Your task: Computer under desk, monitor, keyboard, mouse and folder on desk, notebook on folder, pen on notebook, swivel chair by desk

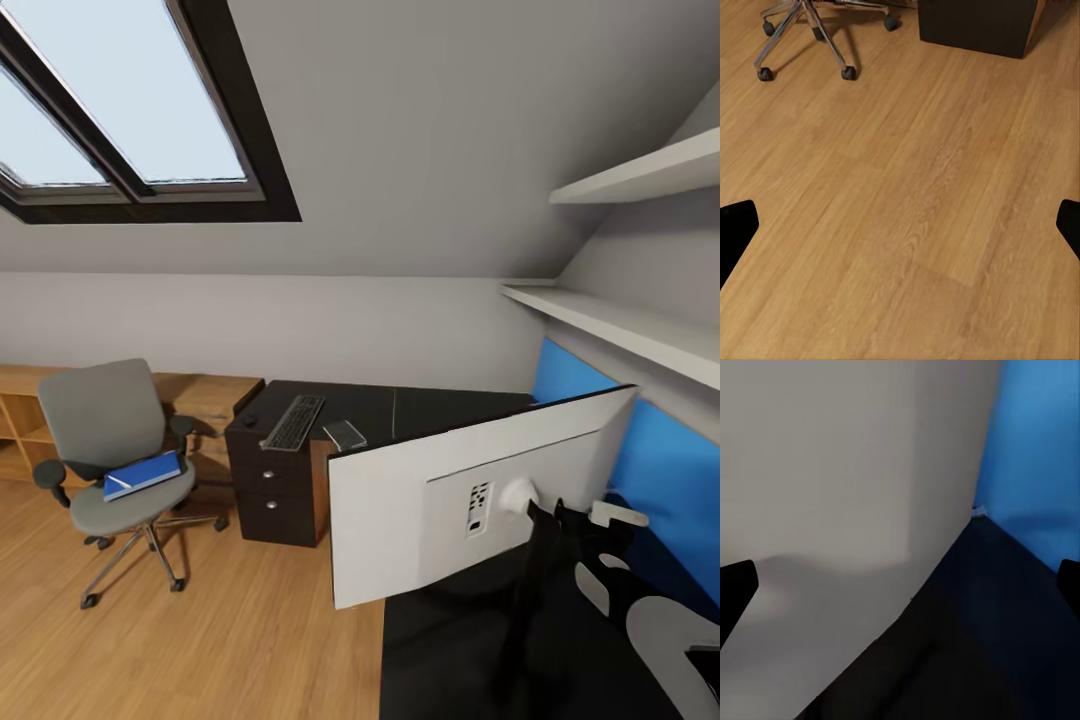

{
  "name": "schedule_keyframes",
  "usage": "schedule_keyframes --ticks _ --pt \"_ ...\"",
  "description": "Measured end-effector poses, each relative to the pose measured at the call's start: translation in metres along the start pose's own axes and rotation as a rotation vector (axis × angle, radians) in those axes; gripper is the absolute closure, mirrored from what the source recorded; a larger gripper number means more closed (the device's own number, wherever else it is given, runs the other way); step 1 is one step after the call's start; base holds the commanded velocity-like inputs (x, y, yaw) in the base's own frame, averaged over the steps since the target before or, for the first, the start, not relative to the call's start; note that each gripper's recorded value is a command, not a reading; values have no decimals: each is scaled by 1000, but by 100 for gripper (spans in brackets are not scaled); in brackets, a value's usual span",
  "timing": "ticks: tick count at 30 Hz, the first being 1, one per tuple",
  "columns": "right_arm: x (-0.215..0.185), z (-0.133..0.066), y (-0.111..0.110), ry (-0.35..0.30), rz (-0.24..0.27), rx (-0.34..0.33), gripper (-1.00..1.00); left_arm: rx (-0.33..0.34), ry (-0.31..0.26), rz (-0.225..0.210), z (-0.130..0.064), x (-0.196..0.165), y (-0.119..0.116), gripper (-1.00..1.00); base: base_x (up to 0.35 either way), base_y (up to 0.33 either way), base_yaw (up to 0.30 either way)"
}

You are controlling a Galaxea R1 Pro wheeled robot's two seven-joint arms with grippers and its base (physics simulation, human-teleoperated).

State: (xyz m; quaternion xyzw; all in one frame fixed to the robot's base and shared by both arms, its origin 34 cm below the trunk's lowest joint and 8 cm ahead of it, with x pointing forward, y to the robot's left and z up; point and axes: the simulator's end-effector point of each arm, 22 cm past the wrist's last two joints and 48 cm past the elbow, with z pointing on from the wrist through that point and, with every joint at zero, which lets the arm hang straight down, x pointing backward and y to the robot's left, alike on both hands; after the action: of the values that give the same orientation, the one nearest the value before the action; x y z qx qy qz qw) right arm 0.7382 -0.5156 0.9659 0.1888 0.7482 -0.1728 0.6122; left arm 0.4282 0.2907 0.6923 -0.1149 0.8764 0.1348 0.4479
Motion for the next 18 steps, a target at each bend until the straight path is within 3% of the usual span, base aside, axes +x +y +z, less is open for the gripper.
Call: schedule_keyframes --ticks 18 --pt "0 0 0 -1 1 1 -100 2 -2 1 0 0 0 -100 35 0 0"
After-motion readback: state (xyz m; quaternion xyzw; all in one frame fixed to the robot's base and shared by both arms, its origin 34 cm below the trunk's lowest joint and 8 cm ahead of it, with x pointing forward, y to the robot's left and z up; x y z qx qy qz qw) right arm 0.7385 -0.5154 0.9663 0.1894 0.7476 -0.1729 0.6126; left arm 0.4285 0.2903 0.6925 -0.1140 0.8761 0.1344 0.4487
